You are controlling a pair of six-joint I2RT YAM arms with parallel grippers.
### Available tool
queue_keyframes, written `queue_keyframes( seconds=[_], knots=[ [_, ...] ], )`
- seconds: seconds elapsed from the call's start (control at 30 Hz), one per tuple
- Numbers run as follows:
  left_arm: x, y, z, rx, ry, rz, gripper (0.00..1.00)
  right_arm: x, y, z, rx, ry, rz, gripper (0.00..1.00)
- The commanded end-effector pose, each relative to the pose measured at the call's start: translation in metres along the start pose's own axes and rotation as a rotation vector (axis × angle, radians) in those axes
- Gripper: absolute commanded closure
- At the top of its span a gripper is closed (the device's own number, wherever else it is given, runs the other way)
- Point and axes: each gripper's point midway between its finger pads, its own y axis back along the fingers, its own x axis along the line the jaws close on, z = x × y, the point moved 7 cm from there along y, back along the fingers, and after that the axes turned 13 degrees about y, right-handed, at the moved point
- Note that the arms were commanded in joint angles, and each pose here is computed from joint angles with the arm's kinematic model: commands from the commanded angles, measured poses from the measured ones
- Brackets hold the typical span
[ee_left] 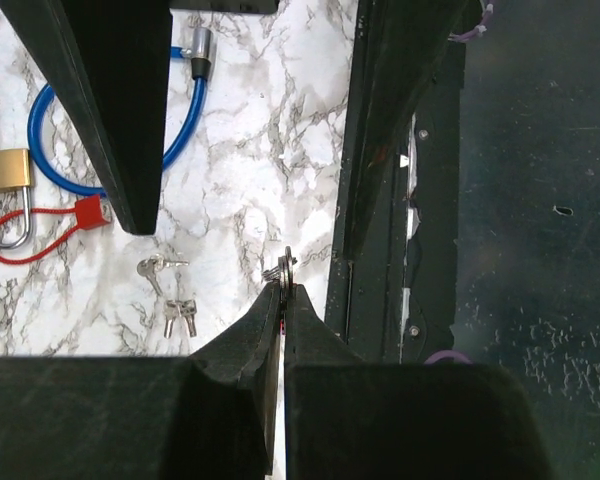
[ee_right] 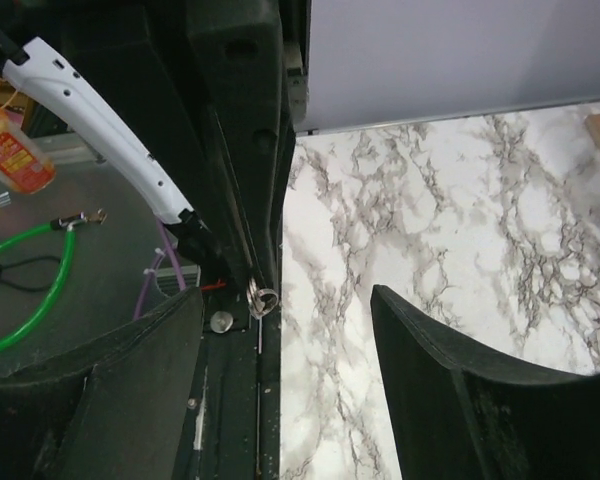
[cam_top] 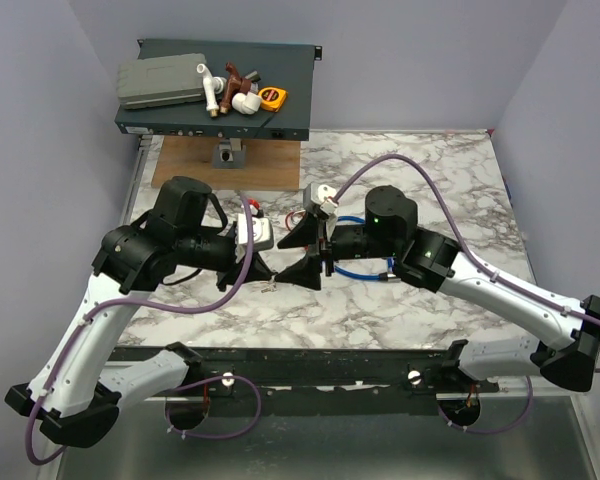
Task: Unlock with the key
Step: Pick up the key from the center of the board.
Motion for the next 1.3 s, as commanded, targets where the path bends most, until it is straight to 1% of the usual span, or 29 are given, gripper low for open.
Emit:
queue_keyframes(
  seconds=[0.0,0.1,0.23,0.3,0.4,0.57,0.6,0.67,0.7,0.73,0.77,0.8,0.83,0.9,0.97,1.1,1.2,1.27],
  knots=[
    [-0.009,0.005,0.007,-0.020,-0.030,-0.049,1.00,0.002,-0.004,-0.003,0.033,0.010,0.065,0.31],
    [-0.011,0.005,0.007,-0.018,-0.028,-0.062,1.00,-0.001,-0.008,-0.005,0.037,0.016,0.062,0.35],
    [-0.012,0.005,0.007,-0.011,-0.029,-0.072,1.00,-0.004,-0.012,-0.004,0.029,0.020,0.047,0.43],
    [-0.012,0.005,0.006,-0.006,-0.029,-0.076,1.00,-0.005,-0.012,-0.003,0.018,0.021,0.044,0.49],
    [-0.013,0.005,0.006,-0.005,-0.028,-0.080,1.00,-0.004,-0.012,-0.003,0.002,0.024,0.042,0.64],
    [-0.011,0.004,0.008,-0.003,-0.026,-0.077,1.00,-0.002,-0.012,-0.006,-0.007,-0.010,0.038,0.97],
    [-0.010,0.004,0.008,-0.002,-0.022,-0.071,1.00,-0.002,-0.011,-0.007,-0.003,-0.013,0.032,0.99],
    [-0.010,0.004,0.010,-0.006,-0.022,-0.064,1.00,-0.002,-0.011,-0.010,0.007,-0.019,0.021,0.99],
    [-0.010,0.005,0.012,-0.008,-0.020,-0.056,0.95,-0.002,-0.010,-0.012,0.013,-0.019,0.017,0.99],
    [-0.009,0.005,0.013,-0.009,-0.014,-0.049,0.86,-0.002,-0.008,-0.013,0.018,-0.019,0.007,0.99],
    [-0.009,0.006,0.014,-0.008,-0.001,-0.038,0.74,-0.002,-0.007,-0.015,0.024,-0.020,-0.004,0.99],
    [-0.008,0.006,0.014,-0.003,0.010,-0.031,0.67,-0.002,-0.005,-0.016,0.028,-0.018,-0.018,0.99],
    [-0.009,0.007,0.015,0.001,0.010,-0.028,0.62,-0.003,-0.004,-0.017,0.033,-0.017,-0.028,0.99],
    [-0.010,0.009,0.014,0.014,0.004,-0.031,0.54,-0.003,0.000,-0.017,0.033,-0.012,-0.051,0.99],
    [-0.012,0.010,0.010,0.035,0.003,-0.046,0.51,-0.002,0.002,-0.015,0.028,-0.011,-0.059,0.99],
    [-0.008,0.006,0.003,0.064,0.013,-0.051,0.51,-0.001,0.002,-0.012,0.013,-0.018,-0.047,0.99],
    [0.006,0.003,0.001,0.059,0.001,0.039,0.51,0.002,0.003,-0.010,-0.002,-0.020,-0.033,0.99],
    [0.017,0.003,0.003,0.031,-0.010,0.110,0.51,0.003,0.004,-0.009,-0.010,-0.023,-0.023,0.99]
  ],
)
